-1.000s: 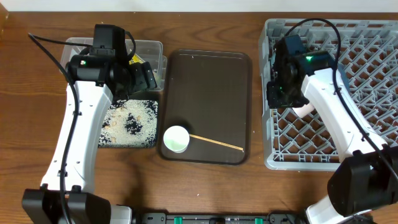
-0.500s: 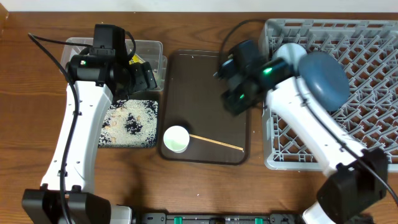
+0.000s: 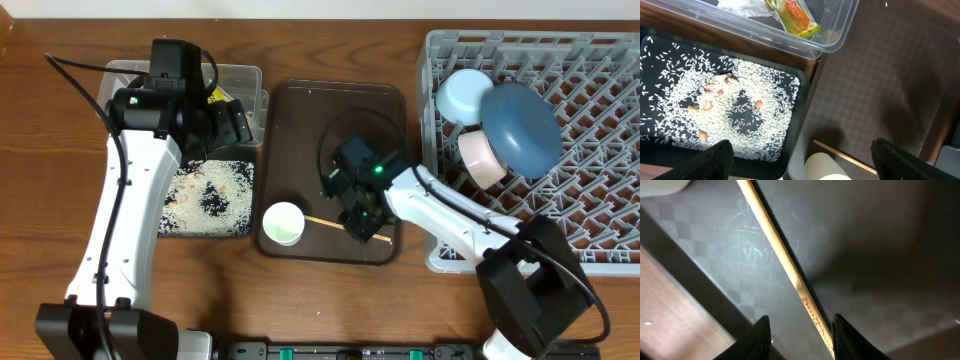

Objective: Sort waste into correct bins and load items into the dishwasher rack
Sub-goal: 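Return the right gripper to the tray and grasp the second chopstick, then place the second chopstick into the rack beside the first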

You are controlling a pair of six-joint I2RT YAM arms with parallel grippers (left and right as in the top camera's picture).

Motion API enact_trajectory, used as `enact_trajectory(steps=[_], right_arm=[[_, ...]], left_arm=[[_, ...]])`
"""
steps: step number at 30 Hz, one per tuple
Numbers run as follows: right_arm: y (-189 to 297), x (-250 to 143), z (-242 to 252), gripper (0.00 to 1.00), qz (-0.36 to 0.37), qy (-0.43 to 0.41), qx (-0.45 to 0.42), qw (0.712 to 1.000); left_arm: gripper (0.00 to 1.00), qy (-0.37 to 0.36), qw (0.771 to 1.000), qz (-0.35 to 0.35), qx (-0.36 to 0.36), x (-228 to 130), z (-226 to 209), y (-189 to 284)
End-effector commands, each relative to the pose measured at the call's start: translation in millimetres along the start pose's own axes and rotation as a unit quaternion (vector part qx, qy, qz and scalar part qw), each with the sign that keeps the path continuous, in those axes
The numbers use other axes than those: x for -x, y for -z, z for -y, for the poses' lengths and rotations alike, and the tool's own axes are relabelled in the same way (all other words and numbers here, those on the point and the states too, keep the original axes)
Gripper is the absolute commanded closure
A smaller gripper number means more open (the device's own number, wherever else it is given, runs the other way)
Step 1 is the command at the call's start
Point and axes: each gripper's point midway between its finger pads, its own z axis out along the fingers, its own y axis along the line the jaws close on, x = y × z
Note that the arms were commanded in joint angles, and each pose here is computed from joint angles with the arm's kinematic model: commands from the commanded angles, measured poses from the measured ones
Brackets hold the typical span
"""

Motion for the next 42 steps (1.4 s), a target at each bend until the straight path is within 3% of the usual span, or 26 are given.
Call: enact_trajectory(steps=[1, 14, 21, 29, 34, 42], right_arm=[[-13, -10, -3, 0.62, -0.006, 0.015, 0.0, 1.0], [-39, -22, 9, 0.71, 0.007, 0.015, -0.027, 0.999], [-39, -21, 10, 0.98, 0.009, 0.003, -0.029, 1.0], [-32, -15, 18, 0.99, 0.019, -0.07, -0.03, 0.997], [15, 12, 39, 0.99, 0.054, -0.158, -0.033, 0.985], [143, 42, 88, 0.99, 0.159, -0.266, -0.075, 0.948]], left_arm=[[0.09, 0.001, 1.0, 0.012, -0.003, 4, 0, 8], [0.09, 0.001, 1.0, 0.012, -0.002, 4, 0, 8], [0.1, 0.001, 1.0, 0.012, -0.003, 4, 0, 8], [0.1, 0.001, 1.0, 0.012, -0.002, 4, 0, 8], [0.1, 0.001, 1.0, 0.012, -0.003, 4, 0, 8], [0.1, 0.001, 1.0, 0.012, -0.002, 4, 0, 8]])
